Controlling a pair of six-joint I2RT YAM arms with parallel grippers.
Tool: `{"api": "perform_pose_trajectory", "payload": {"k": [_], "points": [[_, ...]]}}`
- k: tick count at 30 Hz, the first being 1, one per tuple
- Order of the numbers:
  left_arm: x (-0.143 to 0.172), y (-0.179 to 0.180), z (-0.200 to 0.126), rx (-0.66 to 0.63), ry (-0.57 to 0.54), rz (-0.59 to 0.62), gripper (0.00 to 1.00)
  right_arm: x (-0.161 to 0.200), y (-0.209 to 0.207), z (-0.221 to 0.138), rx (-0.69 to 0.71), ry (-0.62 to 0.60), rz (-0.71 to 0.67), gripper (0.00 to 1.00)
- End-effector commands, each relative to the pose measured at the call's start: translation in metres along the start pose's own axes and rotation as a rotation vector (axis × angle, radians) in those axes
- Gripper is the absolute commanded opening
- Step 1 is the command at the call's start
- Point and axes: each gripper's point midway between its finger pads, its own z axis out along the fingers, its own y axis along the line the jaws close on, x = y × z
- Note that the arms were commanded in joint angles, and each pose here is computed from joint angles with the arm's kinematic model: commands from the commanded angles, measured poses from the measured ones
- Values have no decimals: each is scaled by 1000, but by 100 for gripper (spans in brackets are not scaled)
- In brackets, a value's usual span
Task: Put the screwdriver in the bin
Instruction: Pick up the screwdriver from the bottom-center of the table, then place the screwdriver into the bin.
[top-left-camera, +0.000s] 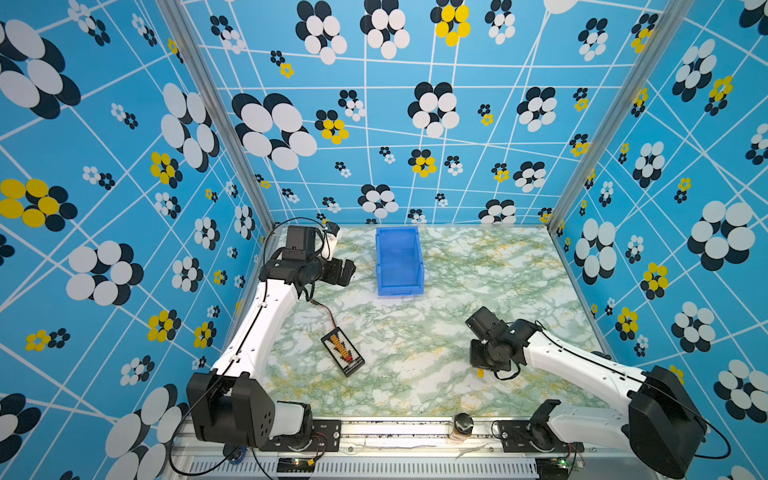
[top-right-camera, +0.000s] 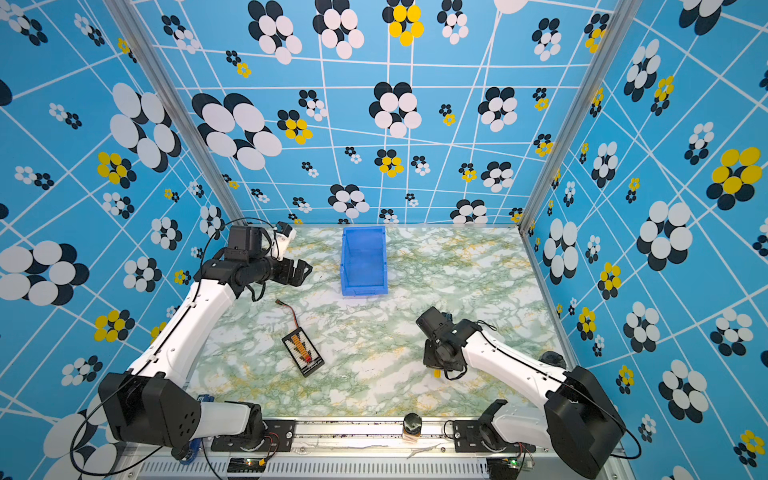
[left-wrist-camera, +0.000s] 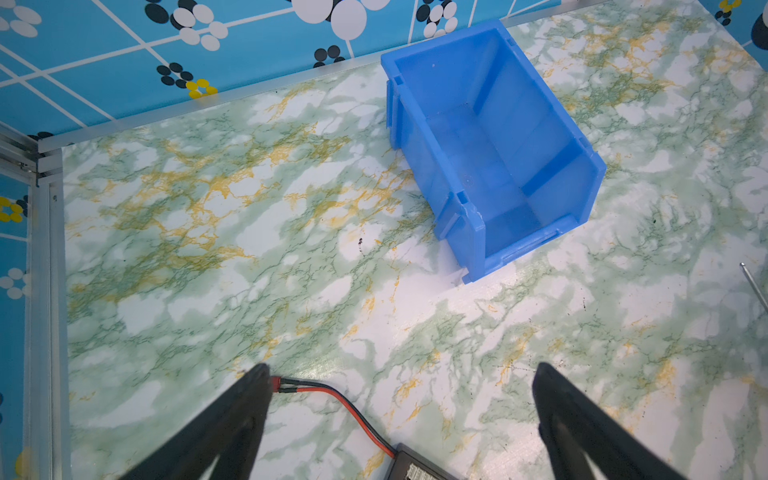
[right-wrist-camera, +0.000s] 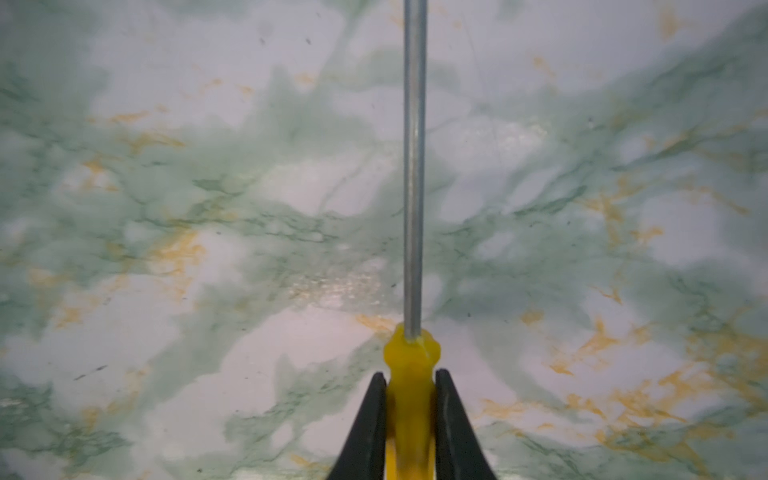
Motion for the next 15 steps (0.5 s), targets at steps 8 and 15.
{"api": "perform_pose_trajectory", "payload": {"k": [8,15], "points": [[-17,4,-11,-41,-29,37,99,-93,72,-61,-68,-185,-168,16],[-21,7,-28,-86,-48,51,99,-168,150,-66,-155,-234,-287,16]]}}
